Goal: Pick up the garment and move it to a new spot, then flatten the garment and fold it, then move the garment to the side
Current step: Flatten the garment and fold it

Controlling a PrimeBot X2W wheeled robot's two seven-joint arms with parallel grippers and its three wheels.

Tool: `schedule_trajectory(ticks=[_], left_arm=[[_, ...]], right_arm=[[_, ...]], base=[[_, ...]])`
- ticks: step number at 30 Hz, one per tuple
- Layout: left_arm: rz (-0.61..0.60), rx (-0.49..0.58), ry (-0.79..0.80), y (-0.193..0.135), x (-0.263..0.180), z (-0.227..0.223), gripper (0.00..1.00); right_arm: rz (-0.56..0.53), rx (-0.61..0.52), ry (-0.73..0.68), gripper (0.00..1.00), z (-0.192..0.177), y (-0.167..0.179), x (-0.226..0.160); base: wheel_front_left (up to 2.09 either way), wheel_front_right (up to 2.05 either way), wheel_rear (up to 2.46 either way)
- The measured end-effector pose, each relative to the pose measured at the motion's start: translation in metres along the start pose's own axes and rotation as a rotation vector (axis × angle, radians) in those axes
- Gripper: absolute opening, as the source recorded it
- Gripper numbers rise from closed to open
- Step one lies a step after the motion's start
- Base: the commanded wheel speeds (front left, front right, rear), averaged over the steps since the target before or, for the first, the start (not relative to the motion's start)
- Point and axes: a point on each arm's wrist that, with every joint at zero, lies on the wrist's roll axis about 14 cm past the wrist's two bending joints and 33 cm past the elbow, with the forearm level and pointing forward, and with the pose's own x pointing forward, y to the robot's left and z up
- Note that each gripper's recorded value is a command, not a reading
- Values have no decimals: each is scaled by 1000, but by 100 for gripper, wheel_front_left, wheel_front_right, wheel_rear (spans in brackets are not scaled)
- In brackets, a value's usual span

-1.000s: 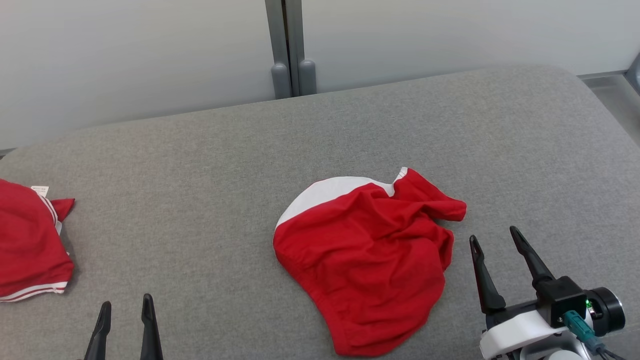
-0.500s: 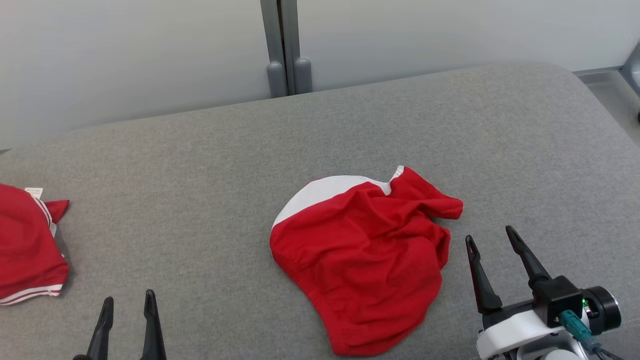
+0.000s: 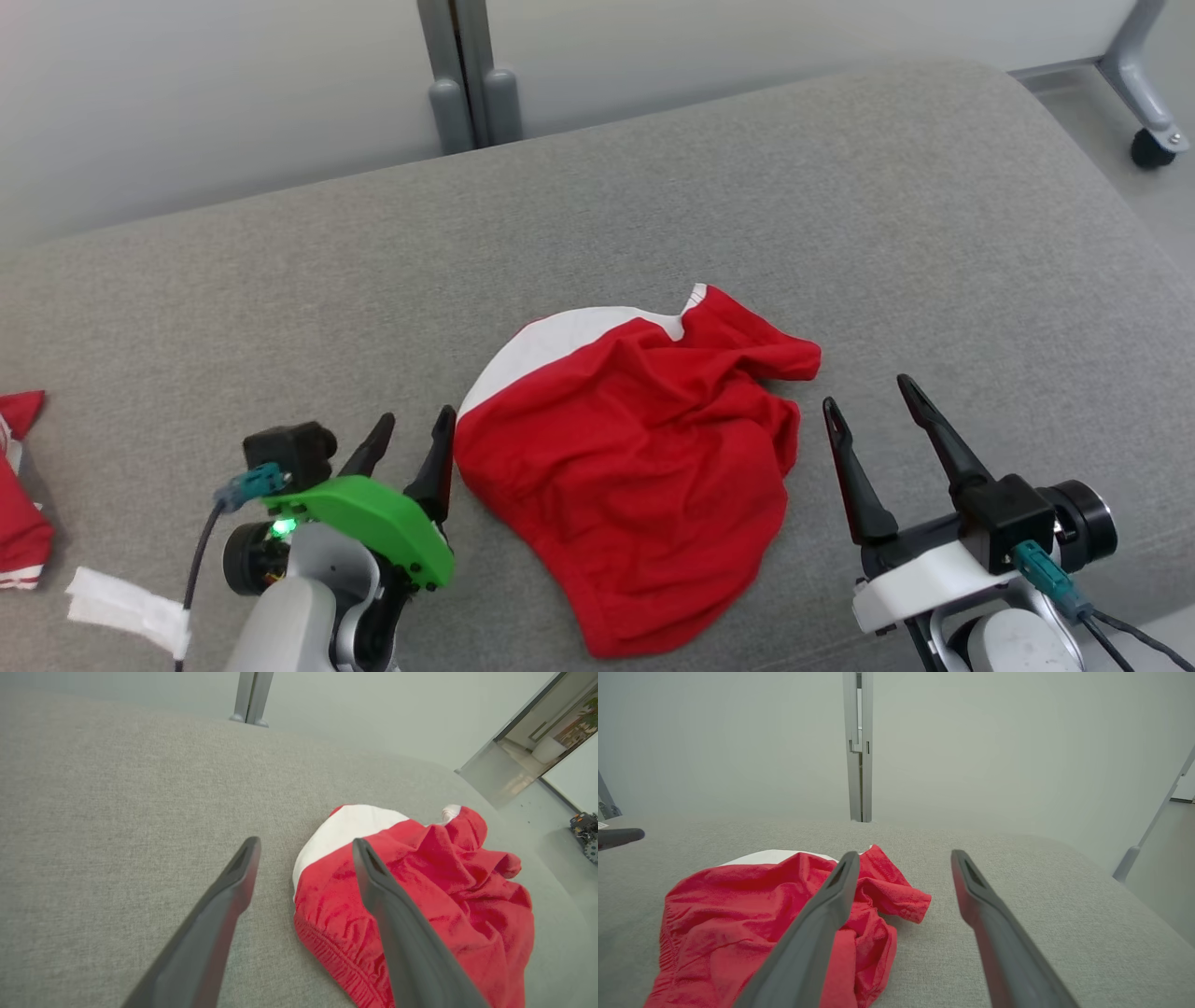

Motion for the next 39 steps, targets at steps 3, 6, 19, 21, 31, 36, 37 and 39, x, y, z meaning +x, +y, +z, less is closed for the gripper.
schedule_trajectory(ticks=[3,6,19,21,31,36,37,39], left_arm=[[31,-24,144,2,18,-25,100],[55,-11,252,5,30,-46,100],[-1,32,276,-11,70,-43,0],[-23,71,174,-17,82,-8,0],[-163,332,-268,-88,123,155,0],[-300,446,-471,-147,123,208,0],[-327,467,-485,-156,123,209,0],[-395,521,-501,-176,122,203,0]], right_arm=[[-22,2,-1,100,1,-7,-2],[-52,4,5,100,0,-15,-6],[-165,-2,42,100,-7,-45,-29],[-163,6,38,100,-6,-44,-29],[-171,11,34,100,-3,-43,-36],[-210,3,38,100,-3,-53,-47],[-217,2,39,100,-2,-55,-48],[-231,0,42,100,-3,-58,-52]], base=[[0,0,0],[0,0,0],[0,0,0],[0,0,0],[0,0,0],[0,0,0],[0,0,0],[0,0,0]])
